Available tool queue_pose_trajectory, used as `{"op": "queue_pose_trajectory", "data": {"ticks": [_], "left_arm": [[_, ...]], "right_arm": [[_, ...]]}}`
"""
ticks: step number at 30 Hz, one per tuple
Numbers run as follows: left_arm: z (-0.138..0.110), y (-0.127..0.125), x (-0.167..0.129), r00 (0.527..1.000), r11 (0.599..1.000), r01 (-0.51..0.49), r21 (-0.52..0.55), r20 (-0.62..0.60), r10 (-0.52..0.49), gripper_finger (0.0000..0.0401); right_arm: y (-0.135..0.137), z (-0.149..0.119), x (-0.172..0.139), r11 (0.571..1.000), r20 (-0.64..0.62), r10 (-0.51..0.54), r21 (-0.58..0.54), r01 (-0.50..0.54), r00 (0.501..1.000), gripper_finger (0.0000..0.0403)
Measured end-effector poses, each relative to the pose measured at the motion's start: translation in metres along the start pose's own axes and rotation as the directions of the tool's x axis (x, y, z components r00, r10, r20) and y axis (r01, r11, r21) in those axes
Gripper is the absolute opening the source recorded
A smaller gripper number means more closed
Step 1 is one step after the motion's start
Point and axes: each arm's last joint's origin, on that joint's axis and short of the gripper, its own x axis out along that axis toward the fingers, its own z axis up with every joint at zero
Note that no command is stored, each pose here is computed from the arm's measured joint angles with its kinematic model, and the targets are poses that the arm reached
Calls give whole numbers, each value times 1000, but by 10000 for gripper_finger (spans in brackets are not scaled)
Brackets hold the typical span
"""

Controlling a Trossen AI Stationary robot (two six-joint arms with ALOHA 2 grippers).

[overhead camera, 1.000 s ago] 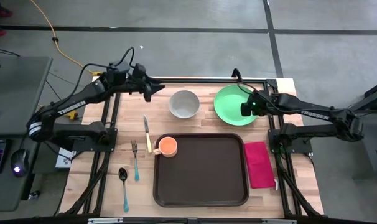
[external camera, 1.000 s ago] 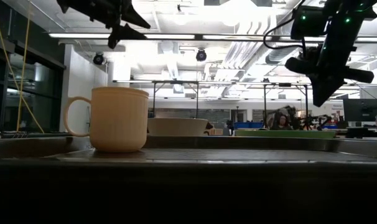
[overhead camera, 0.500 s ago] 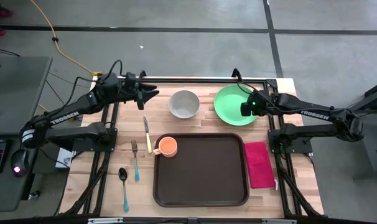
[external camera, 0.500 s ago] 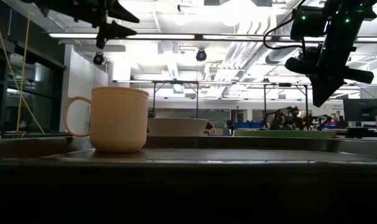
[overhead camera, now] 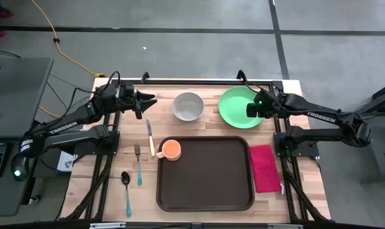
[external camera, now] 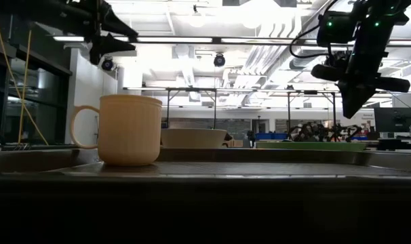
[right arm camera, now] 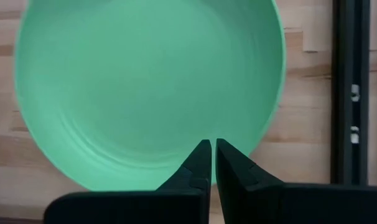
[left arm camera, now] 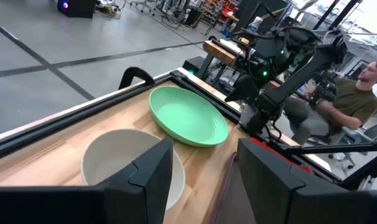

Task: Set up tray
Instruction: Put the green plate on the black tray

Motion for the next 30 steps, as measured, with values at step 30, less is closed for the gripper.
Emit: {"op": "queue_pose_trajectory", "data": {"ticks": [30], "left_arm": [[-55, 16, -31, 997, 998, 61, -12, 53, -60, 211]], "right_arm": [[-15, 7, 3, 991, -68, -76, 109, 83, 995, 121]]}}
